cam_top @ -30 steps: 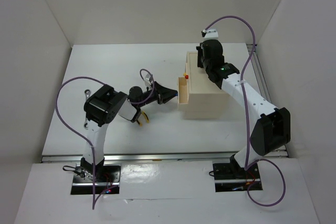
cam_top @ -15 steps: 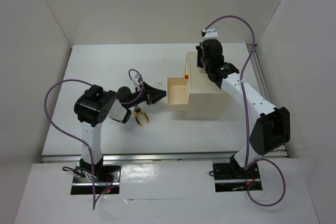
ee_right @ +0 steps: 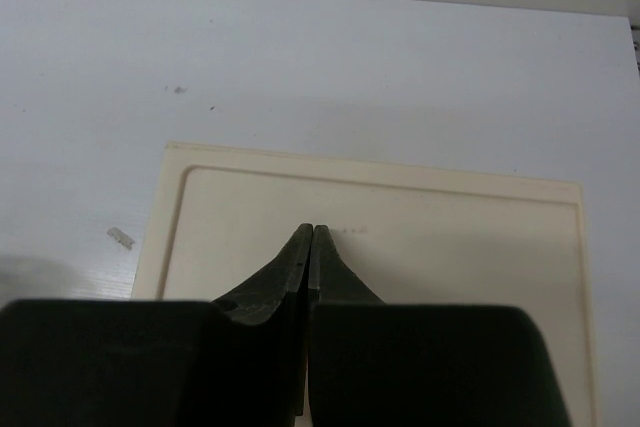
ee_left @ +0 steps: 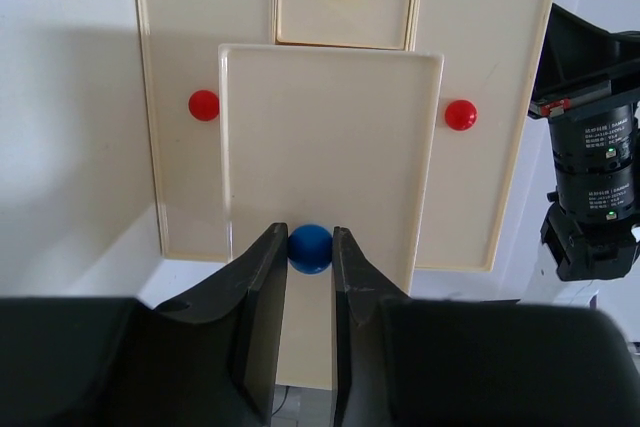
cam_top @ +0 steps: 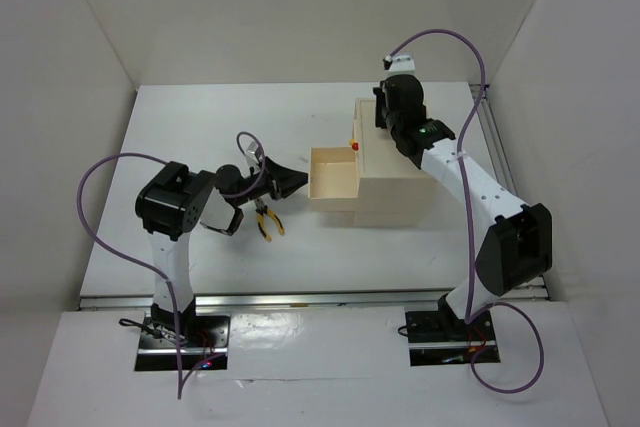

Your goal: Sort the tools into containers

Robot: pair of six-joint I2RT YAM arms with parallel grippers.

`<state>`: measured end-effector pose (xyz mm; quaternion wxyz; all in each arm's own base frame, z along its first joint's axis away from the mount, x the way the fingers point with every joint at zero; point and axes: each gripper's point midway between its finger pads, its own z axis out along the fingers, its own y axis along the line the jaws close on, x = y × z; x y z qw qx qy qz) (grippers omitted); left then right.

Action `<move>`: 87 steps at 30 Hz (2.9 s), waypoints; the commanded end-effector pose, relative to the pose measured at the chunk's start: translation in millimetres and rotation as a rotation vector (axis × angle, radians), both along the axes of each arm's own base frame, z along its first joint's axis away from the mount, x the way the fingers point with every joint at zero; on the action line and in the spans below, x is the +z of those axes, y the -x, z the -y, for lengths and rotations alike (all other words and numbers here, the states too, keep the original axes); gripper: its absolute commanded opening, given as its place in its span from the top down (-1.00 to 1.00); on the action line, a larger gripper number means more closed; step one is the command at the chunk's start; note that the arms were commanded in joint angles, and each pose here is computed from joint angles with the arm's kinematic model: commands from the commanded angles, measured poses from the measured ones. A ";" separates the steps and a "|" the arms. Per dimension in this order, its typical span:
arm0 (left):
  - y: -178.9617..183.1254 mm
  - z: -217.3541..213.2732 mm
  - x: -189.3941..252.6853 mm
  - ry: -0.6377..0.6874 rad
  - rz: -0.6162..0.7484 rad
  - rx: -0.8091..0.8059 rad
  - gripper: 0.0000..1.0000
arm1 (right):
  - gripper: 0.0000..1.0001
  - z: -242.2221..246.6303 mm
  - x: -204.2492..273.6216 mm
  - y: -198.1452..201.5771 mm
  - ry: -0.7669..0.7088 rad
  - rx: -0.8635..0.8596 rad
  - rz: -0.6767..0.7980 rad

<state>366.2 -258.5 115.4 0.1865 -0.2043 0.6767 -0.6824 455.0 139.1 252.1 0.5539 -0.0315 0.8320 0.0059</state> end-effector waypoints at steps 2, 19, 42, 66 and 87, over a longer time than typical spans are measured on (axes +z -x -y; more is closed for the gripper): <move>4.2 -24.1 40.4 0.027 0.363 0.060 1.00 | 1.00 14.9 -119.4 54.2 0.166 0.029 -0.424; -0.5 -55.1 44.5 -0.065 0.369 0.176 -1.00 | 1.00 11.8 -120.0 55.0 0.156 0.043 -0.428; 81.5 -112.8 -19.4 -1.199 -0.446 0.443 -1.00 | 1.00 7.2 -115.9 54.3 0.136 0.062 -0.417; 124.5 -116.7 -128.8 -1.395 -0.804 0.299 0.24 | 1.00 5.3 -94.1 55.1 0.104 0.074 -0.357; 29.5 -185.0 54.0 -1.940 -0.041 0.377 1.00 | 1.00 1.2 -93.2 54.3 0.090 0.090 -0.353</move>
